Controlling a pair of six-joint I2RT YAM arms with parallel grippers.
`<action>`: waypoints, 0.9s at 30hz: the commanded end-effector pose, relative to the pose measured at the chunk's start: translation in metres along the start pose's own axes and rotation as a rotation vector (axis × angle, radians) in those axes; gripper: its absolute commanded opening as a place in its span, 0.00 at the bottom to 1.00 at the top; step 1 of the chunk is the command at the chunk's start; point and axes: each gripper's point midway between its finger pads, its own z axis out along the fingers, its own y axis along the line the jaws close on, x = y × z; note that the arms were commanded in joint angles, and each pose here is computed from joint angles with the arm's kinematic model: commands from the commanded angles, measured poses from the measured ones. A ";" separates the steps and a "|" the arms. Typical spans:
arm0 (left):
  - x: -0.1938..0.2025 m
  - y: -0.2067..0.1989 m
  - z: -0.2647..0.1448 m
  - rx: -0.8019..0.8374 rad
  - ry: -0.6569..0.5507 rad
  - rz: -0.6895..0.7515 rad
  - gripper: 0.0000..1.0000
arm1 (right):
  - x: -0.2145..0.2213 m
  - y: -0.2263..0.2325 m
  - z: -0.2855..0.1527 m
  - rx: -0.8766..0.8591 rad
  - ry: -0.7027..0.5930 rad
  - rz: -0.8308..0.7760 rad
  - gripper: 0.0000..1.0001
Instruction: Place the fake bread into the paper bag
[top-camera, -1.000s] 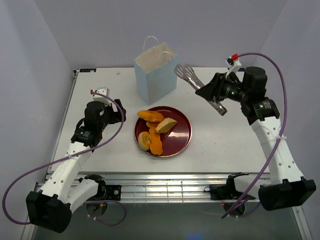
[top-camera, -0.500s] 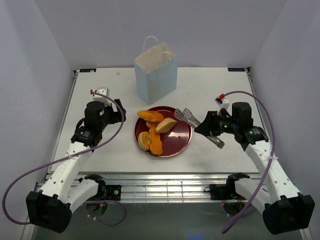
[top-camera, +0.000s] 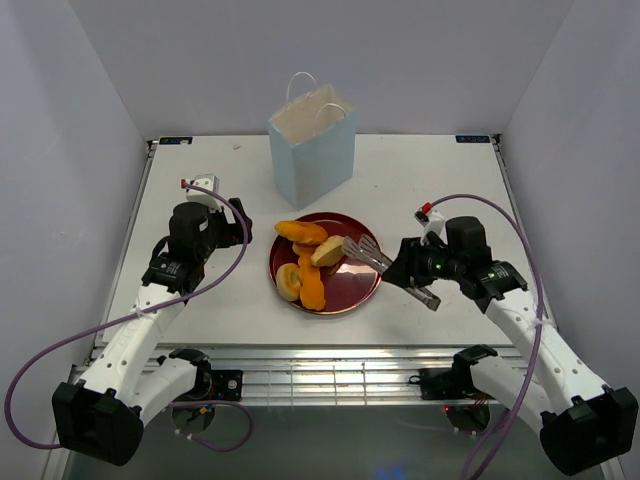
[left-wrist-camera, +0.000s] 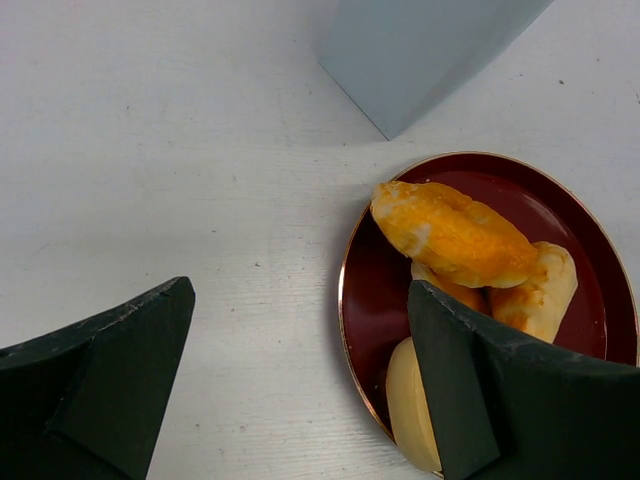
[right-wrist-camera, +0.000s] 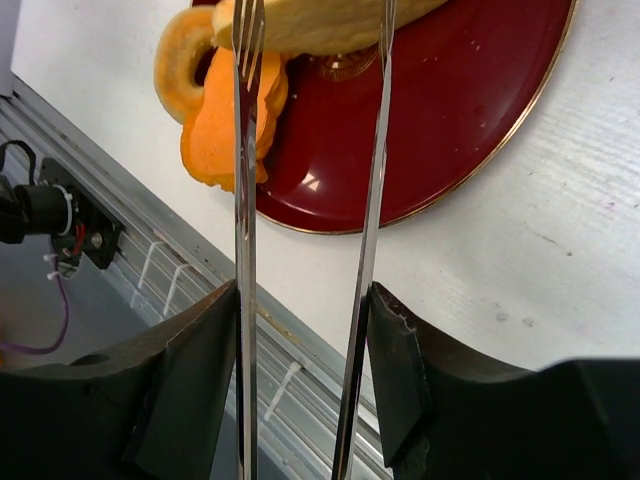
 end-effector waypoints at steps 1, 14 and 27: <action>-0.015 -0.007 -0.006 0.030 -0.037 -0.004 0.98 | -0.005 0.008 0.000 0.074 -0.010 -0.039 0.57; -0.017 -0.010 -0.009 0.044 -0.048 -0.007 0.98 | 0.015 0.078 0.017 0.084 0.067 -0.081 0.55; -0.021 -0.013 -0.013 0.061 -0.063 -0.011 0.98 | 0.017 0.103 0.035 0.226 0.100 -0.086 0.54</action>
